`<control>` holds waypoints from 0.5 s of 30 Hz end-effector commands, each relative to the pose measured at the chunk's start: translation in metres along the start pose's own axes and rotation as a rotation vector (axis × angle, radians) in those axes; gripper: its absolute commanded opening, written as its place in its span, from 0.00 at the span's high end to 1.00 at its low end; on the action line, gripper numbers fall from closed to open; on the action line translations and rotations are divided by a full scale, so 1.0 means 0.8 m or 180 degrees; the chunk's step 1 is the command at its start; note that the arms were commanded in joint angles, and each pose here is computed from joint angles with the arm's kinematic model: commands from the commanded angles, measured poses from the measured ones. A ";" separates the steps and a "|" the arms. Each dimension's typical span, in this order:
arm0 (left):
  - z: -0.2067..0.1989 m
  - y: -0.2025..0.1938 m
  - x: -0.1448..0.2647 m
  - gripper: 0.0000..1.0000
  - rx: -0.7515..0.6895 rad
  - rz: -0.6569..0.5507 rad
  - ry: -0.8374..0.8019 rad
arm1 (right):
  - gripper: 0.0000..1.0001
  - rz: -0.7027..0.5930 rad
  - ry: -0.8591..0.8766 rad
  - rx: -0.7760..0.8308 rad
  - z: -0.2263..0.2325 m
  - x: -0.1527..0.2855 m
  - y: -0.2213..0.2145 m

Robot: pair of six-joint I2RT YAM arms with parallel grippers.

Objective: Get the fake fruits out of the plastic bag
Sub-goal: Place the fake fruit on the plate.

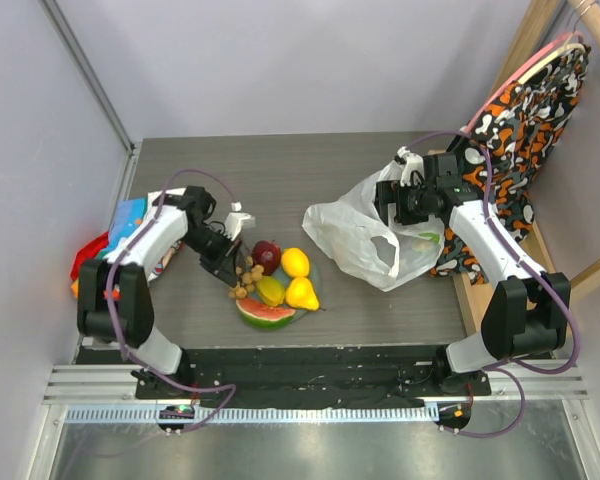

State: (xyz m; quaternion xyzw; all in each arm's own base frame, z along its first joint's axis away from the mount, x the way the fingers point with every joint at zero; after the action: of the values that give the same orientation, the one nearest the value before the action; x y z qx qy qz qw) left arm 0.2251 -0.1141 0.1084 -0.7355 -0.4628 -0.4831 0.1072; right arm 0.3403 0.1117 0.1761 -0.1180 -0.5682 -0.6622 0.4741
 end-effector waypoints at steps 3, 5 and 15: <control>-0.068 0.007 0.070 1.00 -0.0505 -0.0446 0.0013 | 0.05 -0.0157 0.0013 0.0013 0.001 0.004 0.015; -0.083 0.011 0.080 1.00 -0.0588 -0.0473 -0.0052 | 0.05 -0.0137 0.0025 0.0008 0.001 0.002 0.013; -0.116 0.041 0.029 1.00 -0.0863 -0.0109 -0.0273 | 0.05 -0.0183 0.0017 0.0045 0.002 0.008 0.015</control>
State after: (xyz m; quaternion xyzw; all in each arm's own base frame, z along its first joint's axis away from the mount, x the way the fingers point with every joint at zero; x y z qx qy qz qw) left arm 0.1948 -0.1533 0.1831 -0.7459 -0.4242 -0.5133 -0.0073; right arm 0.3405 0.1119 0.1760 -0.1171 -0.5682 -0.6624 0.4740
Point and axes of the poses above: each gripper's point midway between its finger pads, its own x axis back along the fingers, its own z axis along the line the jaws close on, y = z × x, the point moved 2 cm from there along x, back along the fingers, and after that the axes turned 2 degrees about x, right-handed, at the moved point
